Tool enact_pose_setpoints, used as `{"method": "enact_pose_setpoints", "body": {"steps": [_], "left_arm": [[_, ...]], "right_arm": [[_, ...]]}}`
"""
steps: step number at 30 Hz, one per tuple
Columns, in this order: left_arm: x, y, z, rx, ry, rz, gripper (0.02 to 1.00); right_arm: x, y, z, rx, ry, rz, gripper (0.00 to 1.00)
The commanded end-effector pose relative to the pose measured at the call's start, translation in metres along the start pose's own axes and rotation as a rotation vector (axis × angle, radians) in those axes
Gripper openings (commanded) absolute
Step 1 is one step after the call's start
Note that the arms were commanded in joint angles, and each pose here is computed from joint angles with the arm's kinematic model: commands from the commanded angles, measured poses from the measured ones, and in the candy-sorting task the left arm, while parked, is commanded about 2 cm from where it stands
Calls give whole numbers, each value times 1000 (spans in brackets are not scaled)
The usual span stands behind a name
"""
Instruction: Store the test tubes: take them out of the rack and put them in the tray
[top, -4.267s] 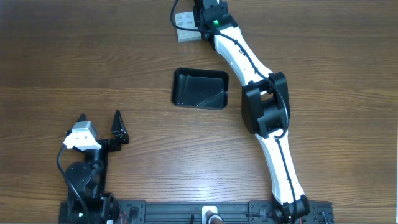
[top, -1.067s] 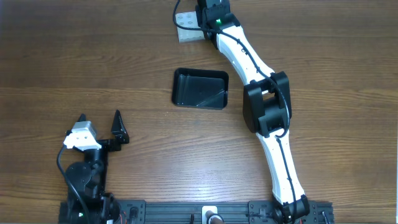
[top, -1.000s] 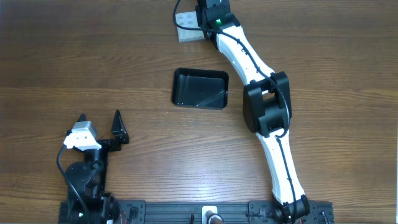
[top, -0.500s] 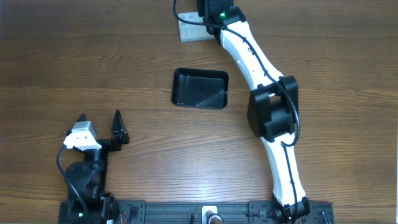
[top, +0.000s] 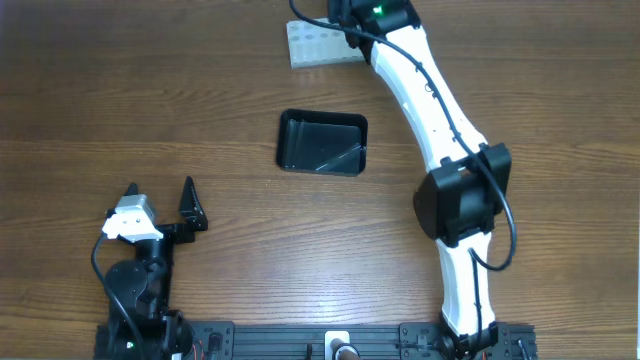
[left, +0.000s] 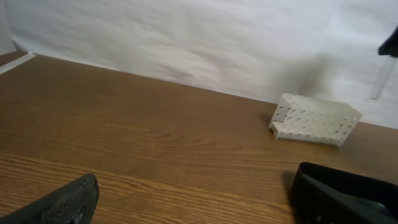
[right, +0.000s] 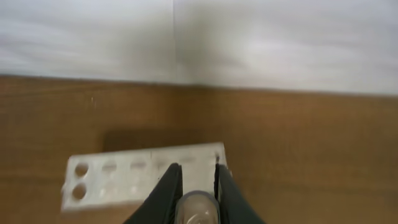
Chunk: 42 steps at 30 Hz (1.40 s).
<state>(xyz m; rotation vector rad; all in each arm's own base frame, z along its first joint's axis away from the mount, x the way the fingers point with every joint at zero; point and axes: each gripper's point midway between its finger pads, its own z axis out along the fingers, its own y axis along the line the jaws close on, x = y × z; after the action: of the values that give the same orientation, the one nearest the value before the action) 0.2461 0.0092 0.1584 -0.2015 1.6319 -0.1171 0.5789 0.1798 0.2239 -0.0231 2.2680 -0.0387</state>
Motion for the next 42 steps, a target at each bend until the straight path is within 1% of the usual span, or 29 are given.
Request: {"method": "enact_pose_setpoints", "body": {"steps": [1, 4, 7, 11, 16, 20, 26, 32, 42], "left_arm": [[1, -3, 0, 15, 1, 12, 998], [1, -3, 0, 15, 1, 12, 996], [1, -3, 0, 15, 1, 12, 998], [1, -3, 0, 15, 1, 12, 998], [1, -3, 0, 15, 1, 12, 998], [1, -3, 0, 15, 1, 12, 996], [1, -3, 0, 15, 1, 12, 998], [1, -3, 0, 15, 1, 12, 998], [1, -3, 0, 15, 1, 12, 998]], "right_arm": [[5, 22, -37, -112, 64, 111, 110], [33, 36, -44, -153, 179, 104, 117], [60, 45, -53, -159, 284, 91, 117], [89, 44, -64, -125, 396, 79, 126], [115, 40, -72, -105, 506, 50, 139], [133, 36, -73, -72, 575, 51, 145], [156, 36, -59, -47, 647, 32, 163], [179, 48, -47, -90, 732, 41, 187], [191, 51, -35, -82, 756, 37, 183]]}}
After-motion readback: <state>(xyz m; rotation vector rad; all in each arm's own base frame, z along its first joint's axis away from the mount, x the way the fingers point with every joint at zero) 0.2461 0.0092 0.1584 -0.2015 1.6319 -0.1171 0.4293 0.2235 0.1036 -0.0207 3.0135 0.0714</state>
